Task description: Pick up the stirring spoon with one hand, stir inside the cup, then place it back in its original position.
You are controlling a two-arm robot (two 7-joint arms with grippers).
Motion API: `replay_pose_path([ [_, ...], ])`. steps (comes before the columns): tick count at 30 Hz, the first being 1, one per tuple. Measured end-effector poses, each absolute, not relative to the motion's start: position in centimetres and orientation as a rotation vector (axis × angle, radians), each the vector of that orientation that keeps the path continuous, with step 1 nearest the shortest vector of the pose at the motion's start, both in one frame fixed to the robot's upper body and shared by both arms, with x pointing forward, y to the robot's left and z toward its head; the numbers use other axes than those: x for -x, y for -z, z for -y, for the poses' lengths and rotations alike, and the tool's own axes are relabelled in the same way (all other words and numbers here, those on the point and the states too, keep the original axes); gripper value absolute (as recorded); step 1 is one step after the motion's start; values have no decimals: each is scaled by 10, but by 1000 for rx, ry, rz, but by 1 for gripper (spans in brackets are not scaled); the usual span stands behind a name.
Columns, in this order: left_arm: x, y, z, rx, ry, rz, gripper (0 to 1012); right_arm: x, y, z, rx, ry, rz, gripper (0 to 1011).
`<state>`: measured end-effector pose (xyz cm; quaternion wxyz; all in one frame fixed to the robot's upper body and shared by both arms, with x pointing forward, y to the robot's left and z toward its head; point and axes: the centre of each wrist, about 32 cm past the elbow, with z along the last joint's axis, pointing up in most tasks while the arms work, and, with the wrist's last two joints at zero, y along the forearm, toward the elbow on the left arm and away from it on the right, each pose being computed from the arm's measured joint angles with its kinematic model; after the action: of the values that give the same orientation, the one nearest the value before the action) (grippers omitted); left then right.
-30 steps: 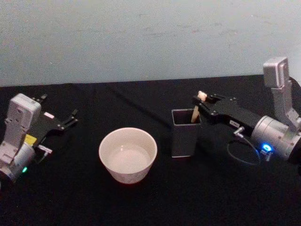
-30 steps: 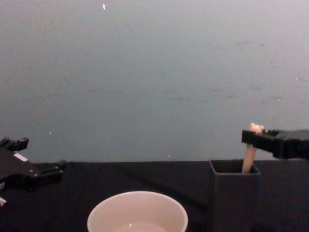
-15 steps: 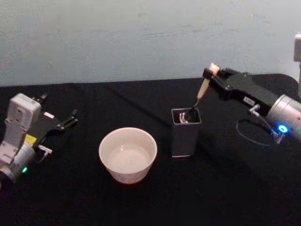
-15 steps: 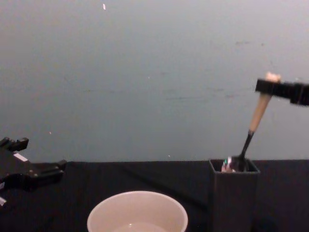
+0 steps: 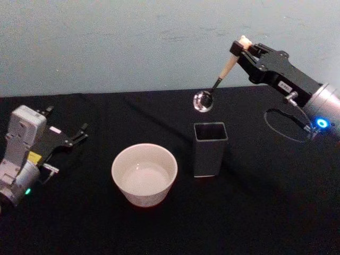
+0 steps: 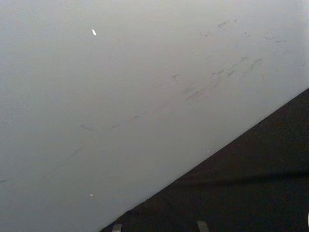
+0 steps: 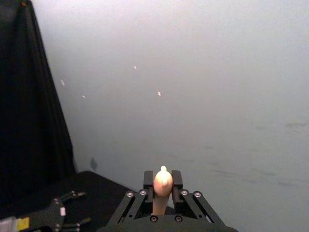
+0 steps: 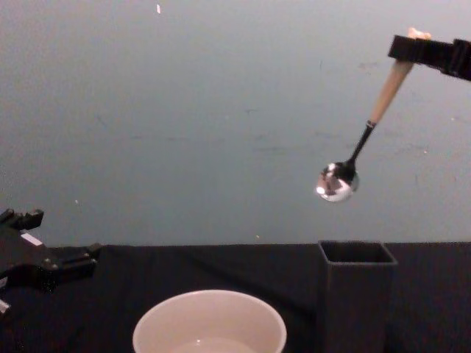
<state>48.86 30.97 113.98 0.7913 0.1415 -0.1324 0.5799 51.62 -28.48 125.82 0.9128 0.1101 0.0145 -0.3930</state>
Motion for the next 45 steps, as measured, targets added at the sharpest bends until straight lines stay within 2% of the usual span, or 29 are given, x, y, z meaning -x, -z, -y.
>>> replay_pose_path([
  [10,-489,-1140,-310,-304,-1248,285,1001,-516,-1251,260,-220,704,-11,223],
  [19,-489,-1140,-310,-305,-1248,285,1001,-510,-1230,239,-154,610,52,223],
  [45,-489,-1140,-310,-304,-1248,285,1001,-509,-1182,215,-13,538,148,223],
])
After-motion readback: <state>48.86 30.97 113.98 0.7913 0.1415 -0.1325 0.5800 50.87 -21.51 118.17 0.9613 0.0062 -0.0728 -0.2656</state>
